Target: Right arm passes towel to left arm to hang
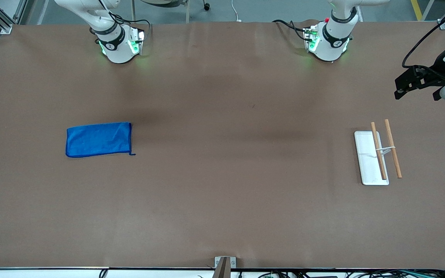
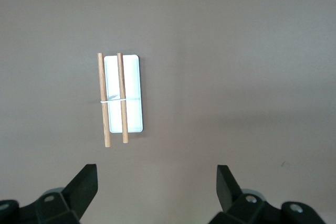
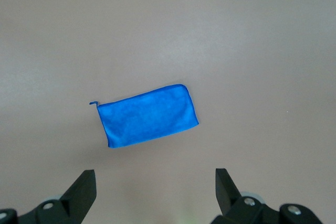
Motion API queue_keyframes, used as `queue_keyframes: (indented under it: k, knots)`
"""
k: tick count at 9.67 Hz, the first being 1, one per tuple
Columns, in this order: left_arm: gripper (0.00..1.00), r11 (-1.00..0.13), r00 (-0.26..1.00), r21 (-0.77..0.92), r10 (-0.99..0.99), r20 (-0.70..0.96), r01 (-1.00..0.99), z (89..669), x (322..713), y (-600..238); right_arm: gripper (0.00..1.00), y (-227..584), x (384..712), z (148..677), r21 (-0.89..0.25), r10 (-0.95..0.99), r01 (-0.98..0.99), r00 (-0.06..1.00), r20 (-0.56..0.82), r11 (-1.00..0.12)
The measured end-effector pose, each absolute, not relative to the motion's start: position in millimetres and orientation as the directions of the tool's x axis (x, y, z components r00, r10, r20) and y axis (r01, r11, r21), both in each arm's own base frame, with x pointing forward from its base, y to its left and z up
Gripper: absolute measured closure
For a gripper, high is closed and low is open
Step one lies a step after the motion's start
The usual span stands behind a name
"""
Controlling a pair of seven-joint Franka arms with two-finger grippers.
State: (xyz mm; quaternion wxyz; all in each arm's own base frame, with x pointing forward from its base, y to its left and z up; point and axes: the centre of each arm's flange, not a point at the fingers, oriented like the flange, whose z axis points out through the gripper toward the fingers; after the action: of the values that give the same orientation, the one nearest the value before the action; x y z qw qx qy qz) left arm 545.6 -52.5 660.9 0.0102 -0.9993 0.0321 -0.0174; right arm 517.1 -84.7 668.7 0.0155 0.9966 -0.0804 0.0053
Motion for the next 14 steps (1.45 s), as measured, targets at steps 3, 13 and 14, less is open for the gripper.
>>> queue_keyframes:
  k: [3,13,14]
  knots:
    - [0.0,-0.998,0.997,-0.021,-0.063,0.039,-0.062,663.5,545.5,-51.8,0.0,-85.0,516.9,668.6,0.03,-0.163,-0.163,0.987,0.012,-0.986]
    - [0.0,-0.998,0.998,-0.021,-0.06,0.036,-0.06,665.2,545.5,-51.1,0.0,-52.3,541.7,472.2,0.025,0.018,0.02,0.996,-0.086,-0.999]
    - [0.0,-0.998,0.998,-0.021,-0.06,0.035,-0.06,664.3,546.0,-51.2,0.0,-51.3,535.7,416.8,0.026,0.03,0.032,0.997,-0.073,-0.999]
